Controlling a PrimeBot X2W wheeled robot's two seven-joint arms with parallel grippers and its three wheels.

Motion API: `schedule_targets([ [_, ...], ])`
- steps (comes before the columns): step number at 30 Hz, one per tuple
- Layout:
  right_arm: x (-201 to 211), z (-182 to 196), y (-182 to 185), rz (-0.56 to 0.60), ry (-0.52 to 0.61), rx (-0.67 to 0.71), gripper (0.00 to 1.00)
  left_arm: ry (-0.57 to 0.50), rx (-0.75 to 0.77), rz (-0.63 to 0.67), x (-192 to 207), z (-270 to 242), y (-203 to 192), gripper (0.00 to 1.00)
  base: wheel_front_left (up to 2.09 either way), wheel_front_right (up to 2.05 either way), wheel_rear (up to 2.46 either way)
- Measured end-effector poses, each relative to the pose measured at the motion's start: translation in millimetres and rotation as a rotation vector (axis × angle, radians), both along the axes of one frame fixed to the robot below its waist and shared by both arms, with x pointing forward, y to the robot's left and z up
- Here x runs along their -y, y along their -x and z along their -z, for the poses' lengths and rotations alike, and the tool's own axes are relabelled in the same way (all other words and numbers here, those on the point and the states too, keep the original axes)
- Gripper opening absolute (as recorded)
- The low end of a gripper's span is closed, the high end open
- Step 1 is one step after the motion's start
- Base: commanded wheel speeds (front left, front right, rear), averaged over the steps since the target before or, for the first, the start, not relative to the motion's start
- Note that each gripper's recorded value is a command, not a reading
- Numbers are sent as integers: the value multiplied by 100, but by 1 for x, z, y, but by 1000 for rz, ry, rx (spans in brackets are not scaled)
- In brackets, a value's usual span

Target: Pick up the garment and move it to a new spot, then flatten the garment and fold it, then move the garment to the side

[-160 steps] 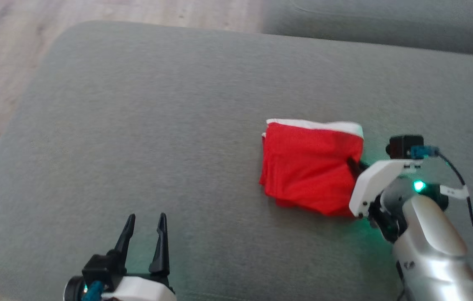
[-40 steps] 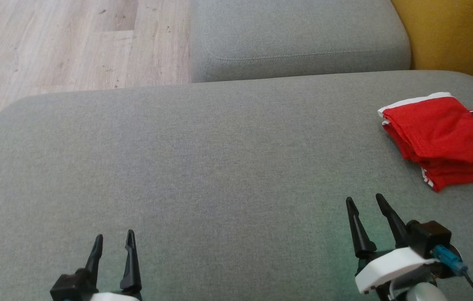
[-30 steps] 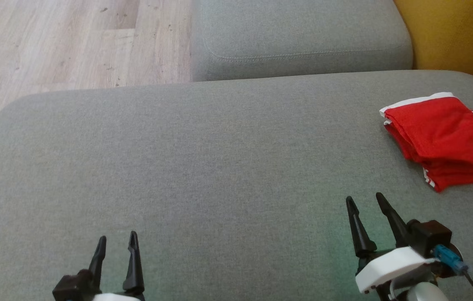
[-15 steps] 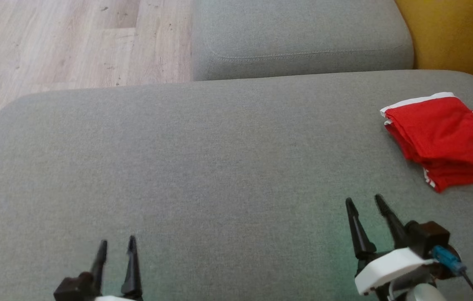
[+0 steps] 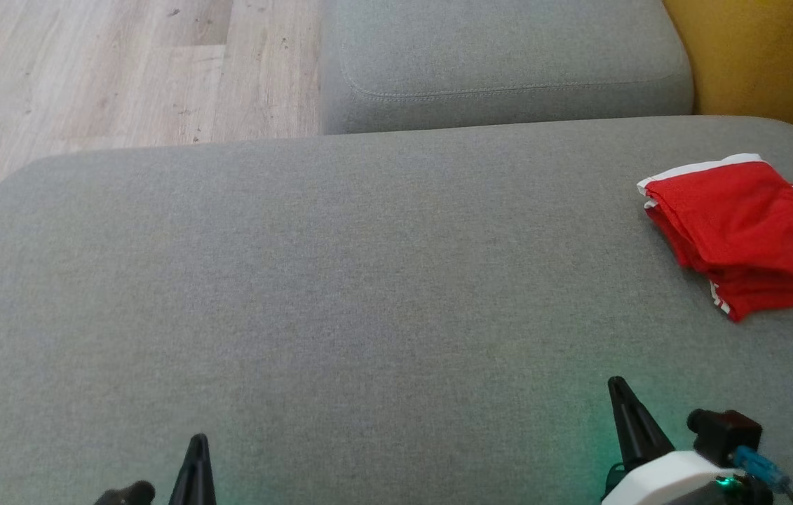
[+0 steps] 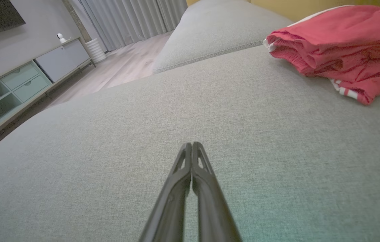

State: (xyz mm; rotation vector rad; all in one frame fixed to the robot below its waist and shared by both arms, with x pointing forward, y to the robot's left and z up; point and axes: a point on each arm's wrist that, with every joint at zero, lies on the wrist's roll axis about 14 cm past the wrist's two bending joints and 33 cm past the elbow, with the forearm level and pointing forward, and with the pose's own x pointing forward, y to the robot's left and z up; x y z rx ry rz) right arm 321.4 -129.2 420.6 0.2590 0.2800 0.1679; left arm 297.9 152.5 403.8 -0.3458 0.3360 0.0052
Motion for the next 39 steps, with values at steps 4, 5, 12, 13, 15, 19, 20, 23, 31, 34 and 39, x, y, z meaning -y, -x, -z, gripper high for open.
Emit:
schedule_targets([
  [4,2,0,-1,22,-43,-10,0,36,-11,-27,-4,1,-2,0,0,0,0],
  [5,3,-1,-2,27,-53,-10,0,46,-15,-27,-3,1,-2,0,0,0,0],
  [12,7,-4,-6,59,-117,-12,0,106,-30,-56,-6,1,-5,0,0,0,0],
  [13,8,-4,-6,66,-128,-13,0,115,-31,-60,-6,1,-5,0,0,0,0],
  [15,11,-5,-7,86,-162,-17,0,143,-35,-67,-6,0,-7,0,0,0,0],
  [19,13,-5,-7,106,-204,-29,0,186,-27,-82,-8,-4,-13,0,0,0,0],
  [20,13,-5,-8,110,-214,-31,0,193,-27,-89,-9,-4,-14,0,0,0,0],
  [23,15,-6,-9,124,-247,-32,0,224,-37,-94,-8,-3,-14,0,0,0,0],
  [31,20,-13,-16,161,-335,-26,0,306,-45,-124,-9,-5,-18,0,0,0,0],
  [34,22,-12,-16,179,-366,-31,0,339,-38,-133,-10,-9,-23,0,0,0,0],
  [39,26,-12,-17,205,-419,-40,0,384,-46,-150,-12,-8,-24,0,0,0,0],
])
